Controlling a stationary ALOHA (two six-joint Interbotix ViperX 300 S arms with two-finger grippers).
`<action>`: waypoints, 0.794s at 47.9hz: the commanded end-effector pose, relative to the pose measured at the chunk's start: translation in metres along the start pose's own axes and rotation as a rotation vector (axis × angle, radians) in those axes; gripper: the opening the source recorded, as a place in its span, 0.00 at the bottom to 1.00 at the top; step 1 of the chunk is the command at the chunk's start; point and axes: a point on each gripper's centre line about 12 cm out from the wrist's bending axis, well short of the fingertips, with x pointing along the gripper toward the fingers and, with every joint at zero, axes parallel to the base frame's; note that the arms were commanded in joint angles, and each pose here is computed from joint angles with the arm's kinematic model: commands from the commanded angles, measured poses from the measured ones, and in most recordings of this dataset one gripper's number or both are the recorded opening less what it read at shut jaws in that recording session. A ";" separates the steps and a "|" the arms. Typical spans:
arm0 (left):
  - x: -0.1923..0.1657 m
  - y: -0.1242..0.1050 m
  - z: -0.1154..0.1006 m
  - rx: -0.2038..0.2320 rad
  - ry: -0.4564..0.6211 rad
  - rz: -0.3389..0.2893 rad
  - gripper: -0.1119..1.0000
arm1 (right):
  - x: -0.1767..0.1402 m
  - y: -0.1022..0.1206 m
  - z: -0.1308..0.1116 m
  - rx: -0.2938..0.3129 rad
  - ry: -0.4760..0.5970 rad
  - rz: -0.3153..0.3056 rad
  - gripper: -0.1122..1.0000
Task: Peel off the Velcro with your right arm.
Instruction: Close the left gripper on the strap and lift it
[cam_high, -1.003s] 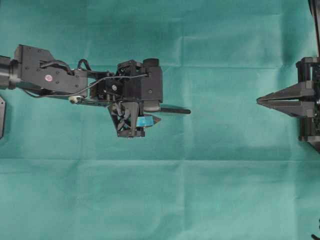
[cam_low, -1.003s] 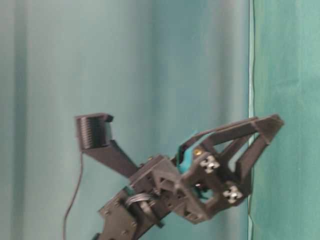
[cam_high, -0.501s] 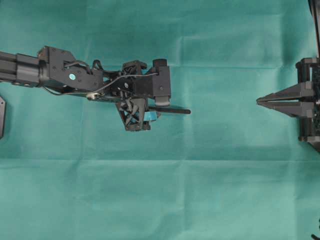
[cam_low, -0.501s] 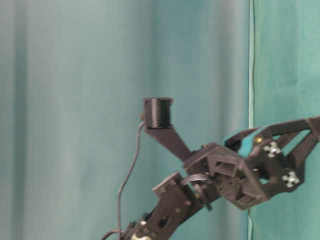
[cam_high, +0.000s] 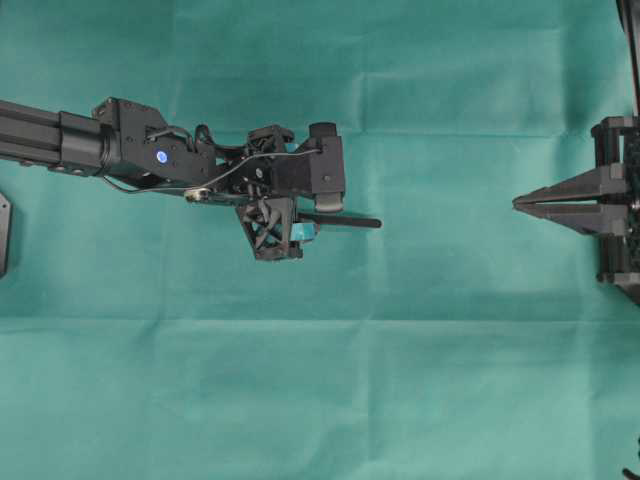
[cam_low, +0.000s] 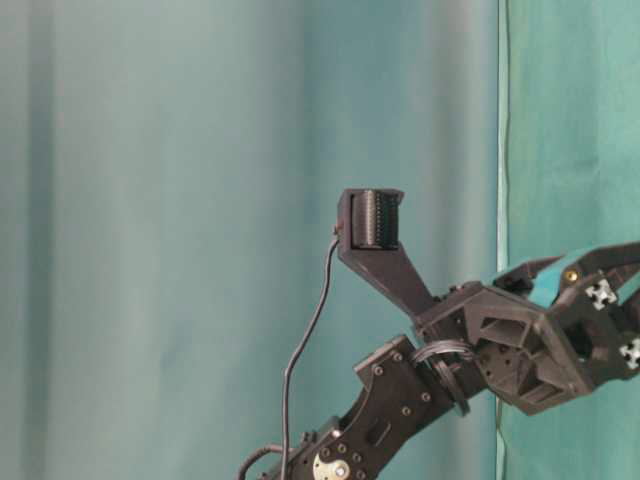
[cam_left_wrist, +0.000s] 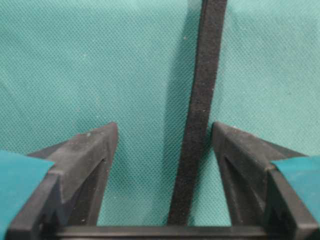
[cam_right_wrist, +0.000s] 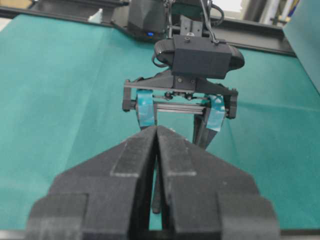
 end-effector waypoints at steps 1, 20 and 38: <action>-0.008 0.002 0.014 -0.002 -0.049 0.005 0.68 | 0.001 0.000 0.005 0.000 -0.017 0.000 0.04; -0.038 -0.002 0.030 0.000 -0.112 0.001 0.19 | 0.001 0.000 0.006 -0.002 -0.018 0.001 0.04; -0.082 -0.027 0.053 0.039 -0.221 -0.039 0.19 | 0.003 0.001 0.013 -0.028 -0.035 0.009 0.04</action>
